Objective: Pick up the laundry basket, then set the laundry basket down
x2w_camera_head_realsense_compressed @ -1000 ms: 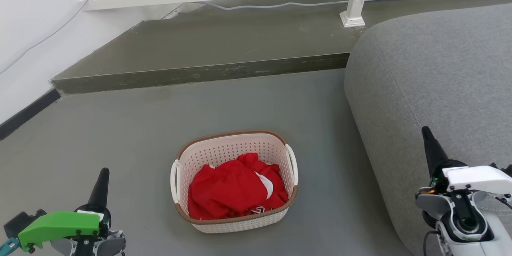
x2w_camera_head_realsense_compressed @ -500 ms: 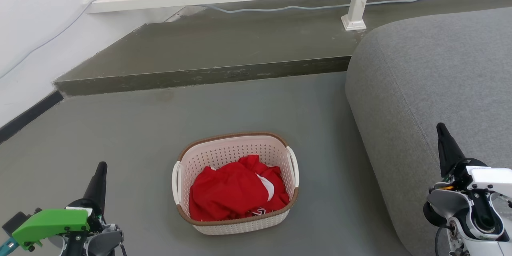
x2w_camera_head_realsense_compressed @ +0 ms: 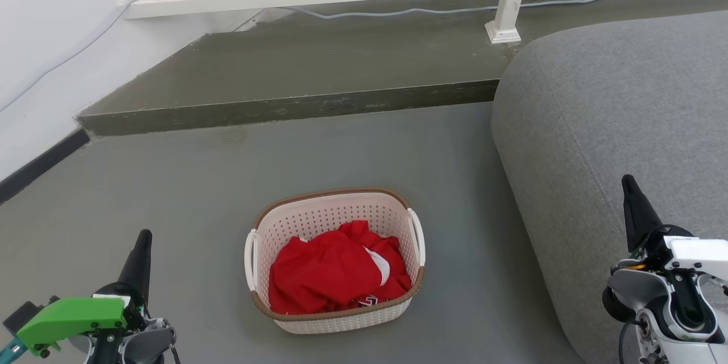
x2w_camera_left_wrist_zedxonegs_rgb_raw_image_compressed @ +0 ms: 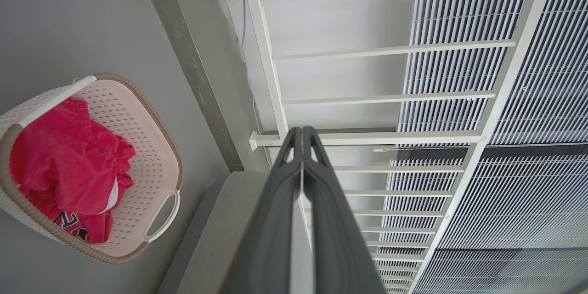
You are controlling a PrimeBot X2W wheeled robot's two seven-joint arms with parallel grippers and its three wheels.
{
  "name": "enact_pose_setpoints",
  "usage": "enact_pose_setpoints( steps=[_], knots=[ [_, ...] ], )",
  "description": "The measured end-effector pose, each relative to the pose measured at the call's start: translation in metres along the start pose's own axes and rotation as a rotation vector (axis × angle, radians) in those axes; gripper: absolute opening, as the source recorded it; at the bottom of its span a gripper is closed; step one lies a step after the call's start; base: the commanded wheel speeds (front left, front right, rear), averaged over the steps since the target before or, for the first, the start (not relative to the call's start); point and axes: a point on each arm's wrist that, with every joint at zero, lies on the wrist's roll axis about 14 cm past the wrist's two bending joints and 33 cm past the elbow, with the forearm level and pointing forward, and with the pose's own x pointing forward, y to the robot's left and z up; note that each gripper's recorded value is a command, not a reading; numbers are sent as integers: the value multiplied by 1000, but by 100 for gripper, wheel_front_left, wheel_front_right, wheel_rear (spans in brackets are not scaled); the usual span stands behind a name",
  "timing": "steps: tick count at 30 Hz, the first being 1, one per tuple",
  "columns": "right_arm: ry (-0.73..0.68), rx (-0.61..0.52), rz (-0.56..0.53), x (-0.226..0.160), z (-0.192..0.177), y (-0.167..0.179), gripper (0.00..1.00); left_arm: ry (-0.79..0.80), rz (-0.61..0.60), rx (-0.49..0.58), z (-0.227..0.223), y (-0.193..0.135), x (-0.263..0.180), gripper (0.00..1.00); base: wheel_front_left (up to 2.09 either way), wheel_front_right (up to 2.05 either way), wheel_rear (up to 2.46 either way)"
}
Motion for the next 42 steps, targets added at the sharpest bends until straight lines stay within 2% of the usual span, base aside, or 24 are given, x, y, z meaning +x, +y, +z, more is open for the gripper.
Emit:
enact_pose_setpoints(
  steps=[42],
  knots=[
    [1, 1, -1, 0, 1, -1, 0, 1, -1, 0, 0, 0, 0, 0, 0, 0, 0]
  ],
)
